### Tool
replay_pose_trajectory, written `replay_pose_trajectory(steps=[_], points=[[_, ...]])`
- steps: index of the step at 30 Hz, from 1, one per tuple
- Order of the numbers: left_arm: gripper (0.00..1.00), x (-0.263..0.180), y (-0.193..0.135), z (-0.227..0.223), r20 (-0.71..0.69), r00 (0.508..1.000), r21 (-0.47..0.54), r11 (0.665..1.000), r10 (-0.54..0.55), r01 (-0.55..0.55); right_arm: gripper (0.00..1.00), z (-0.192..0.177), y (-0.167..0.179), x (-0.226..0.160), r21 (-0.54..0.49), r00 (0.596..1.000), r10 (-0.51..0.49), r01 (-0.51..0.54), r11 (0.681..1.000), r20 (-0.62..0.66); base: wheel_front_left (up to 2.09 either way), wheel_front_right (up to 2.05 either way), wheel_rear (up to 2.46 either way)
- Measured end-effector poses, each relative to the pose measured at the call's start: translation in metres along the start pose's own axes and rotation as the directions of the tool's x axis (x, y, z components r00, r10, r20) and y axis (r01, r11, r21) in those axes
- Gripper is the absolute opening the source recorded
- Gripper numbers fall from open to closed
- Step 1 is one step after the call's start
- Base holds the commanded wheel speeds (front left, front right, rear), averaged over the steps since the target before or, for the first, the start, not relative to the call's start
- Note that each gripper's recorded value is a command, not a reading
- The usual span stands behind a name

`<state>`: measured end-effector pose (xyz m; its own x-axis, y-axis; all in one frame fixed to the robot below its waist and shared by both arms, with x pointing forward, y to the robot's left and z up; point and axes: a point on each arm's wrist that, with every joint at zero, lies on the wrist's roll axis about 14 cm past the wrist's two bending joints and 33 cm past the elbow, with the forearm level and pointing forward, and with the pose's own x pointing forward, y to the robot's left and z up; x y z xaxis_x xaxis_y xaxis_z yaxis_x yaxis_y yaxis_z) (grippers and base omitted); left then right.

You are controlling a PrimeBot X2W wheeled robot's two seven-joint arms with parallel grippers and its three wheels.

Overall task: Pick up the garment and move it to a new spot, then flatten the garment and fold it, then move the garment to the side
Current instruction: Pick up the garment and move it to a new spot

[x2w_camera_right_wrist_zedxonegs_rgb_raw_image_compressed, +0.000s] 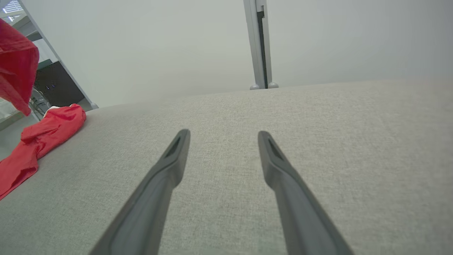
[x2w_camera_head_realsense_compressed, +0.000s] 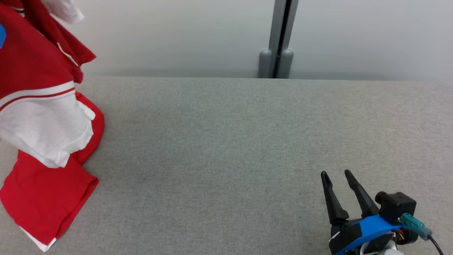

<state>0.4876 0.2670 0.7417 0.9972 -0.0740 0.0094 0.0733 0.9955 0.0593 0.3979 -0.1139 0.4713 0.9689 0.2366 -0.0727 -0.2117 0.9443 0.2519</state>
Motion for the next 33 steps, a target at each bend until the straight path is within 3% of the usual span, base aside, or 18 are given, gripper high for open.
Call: replay_pose_trajectory(steps=[4,8,13,17,21,27,28,29,30,31,33], points=[[0.0,0.008,-0.06,0.035,0.092,0.983,-0.001,0.987,-0.158,0.159,1.0,0.004,-0.016,-0.02,0.008,0.998,-0.057,0.057,0.998,0.017,0.0,0.0,0.0],[0.0,0.016,-0.125,0.047,0.143,0.938,-0.011,0.947,-0.315,0.32,1.0,0.011,-0.037,-0.038,0.012,0.991,-0.13,0.13,0.992,0.043,0.0,0.0,0.0],[0.0,0.017,-0.212,0.038,0.166,0.842,-0.086,0.843,-0.513,0.531,1.0,0.019,-0.058,-0.061,0.018,0.975,-0.209,0.208,0.978,0.072,0.0,0.0,0.0],[0.0,0.012,-0.267,0.003,0.116,0.773,-0.141,0.76,-0.624,0.634,1.0,0.023,-0.073,-0.076,0.031,0.96,-0.264,0.263,0.964,0.09,0.0,0.0,0.0],[0.0,0.008,-0.307,-0.053,0.011,0.721,-0.194,0.706,-0.693,0.681,1.0,0.024,-0.082,-0.085,0.032,0.95,-0.299,0.297,0.954,0.094,0.0,0.0,0.0],[0.0,-0.001,-0.331,-0.162,-0.204,0.683,-0.234,0.712,-0.702,0.662,1.0,0.023,-0.087,-0.085,0.03,0.945,-0.315,0.313,0.949,0.087,0.0,0.0,0.0],[0.11,-0.005,-0.334,-0.177,-0.221,0.679,-0.263,0.714,-0.7,0.649,1.0,0.023,-0.087,-0.085,0.03,0.945,-0.315,0.314,0.949,0.087,0.0,0.0,0.0],[0.35,-0.009,-0.336,-0.19,-0.234,0.681,-0.273,0.719,-0.694,0.639,1.0,0.023,-0.088,-0.085,0.031,0.944,-0.317,0.316,0.948,0.087,0.0,0.0,0.0],[0.75,-0.013,-0.337,-0.203,-0.249,0.681,-0.284,0.724,-0.689,0.628,1.0,0.022,-0.088,-0.084,0.039,0.945,-0.316,0.314,0.949,0.085,0.0,0.0,0.0],[1.0,-0.016,-0.338,-0.214,-0.26,0.688,-0.313,0.733,-0.678,0.604,1.0,0.022,-0.088,-0.083,0.045,0.945,-0.315,0.312,0.949,0.084,0.0,0.0,0.0],[1.0,-0.025,-0.333,-0.237,-0.285,0.704,-0.312,0.757,-0.65,0.573,1.0,0.022,-0.087,-0.081,0.043,0.946,-0.312,0.31,0.95,0.085,0.0,0.0,0.0]])
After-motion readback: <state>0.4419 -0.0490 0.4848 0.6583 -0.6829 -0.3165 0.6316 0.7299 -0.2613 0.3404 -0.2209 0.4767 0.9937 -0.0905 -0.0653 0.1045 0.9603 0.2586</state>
